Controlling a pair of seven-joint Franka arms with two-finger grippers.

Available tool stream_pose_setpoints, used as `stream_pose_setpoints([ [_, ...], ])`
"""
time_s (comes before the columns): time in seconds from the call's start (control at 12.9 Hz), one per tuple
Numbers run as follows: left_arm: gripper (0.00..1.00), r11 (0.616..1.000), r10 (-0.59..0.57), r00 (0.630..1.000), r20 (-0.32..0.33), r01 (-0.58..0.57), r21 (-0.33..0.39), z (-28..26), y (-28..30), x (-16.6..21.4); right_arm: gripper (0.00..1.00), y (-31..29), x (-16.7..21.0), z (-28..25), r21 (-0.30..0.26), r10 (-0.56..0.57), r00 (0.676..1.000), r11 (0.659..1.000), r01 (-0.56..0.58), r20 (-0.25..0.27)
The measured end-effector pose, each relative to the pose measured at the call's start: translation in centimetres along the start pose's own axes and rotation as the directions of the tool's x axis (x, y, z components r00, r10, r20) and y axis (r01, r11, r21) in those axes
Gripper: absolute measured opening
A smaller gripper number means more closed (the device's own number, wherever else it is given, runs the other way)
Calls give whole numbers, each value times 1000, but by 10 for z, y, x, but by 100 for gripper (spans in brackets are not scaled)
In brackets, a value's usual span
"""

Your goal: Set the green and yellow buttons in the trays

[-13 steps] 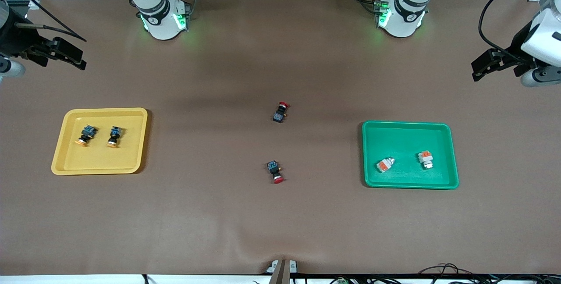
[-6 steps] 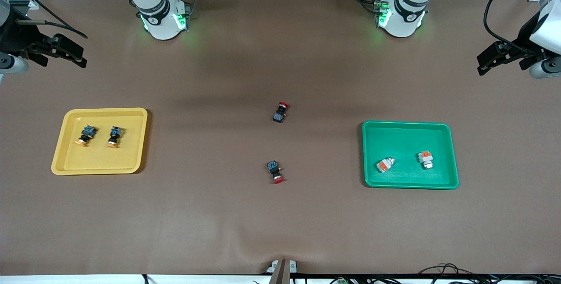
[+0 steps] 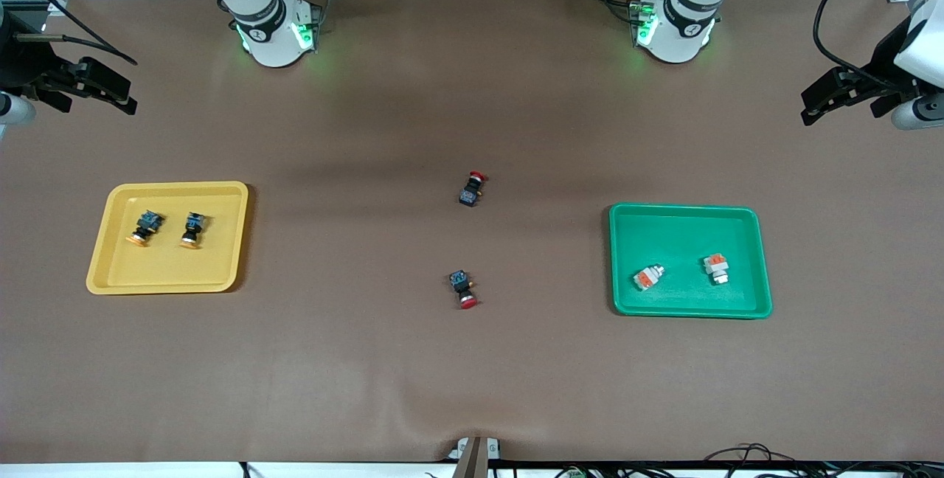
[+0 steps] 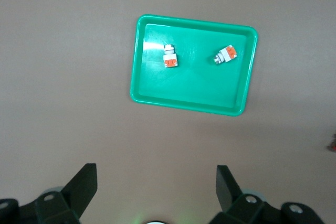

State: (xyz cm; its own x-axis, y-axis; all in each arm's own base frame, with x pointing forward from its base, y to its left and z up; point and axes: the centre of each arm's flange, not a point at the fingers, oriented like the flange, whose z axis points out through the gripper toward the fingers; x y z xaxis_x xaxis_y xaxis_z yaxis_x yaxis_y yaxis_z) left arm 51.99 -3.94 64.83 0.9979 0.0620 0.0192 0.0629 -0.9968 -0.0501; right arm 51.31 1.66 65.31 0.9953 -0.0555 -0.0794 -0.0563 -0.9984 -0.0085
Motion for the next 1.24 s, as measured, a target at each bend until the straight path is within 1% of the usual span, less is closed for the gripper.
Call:
stream_pose_setpoints([
  [0.31,100,1000,24,1000,-17,-24,-2,-8,-9,4,100,-1,0,0,0,-1,1000,1000,1,0],
  [0.54,100,1000,30,999,11,-30,-6,-4,-9,3,100,-1,0,0,0,-2,1000,1000,2,0],
  [0.7,100,999,31,999,14,-30,-17,-5,-8,2,100,-1,0,0,0,-2,1000,1000,2,0],
  [1.24,100,999,38,999,30,-38,-18,-6,-4,0,100,-3,0,0,0,-6,1000,1000,6,0],
])
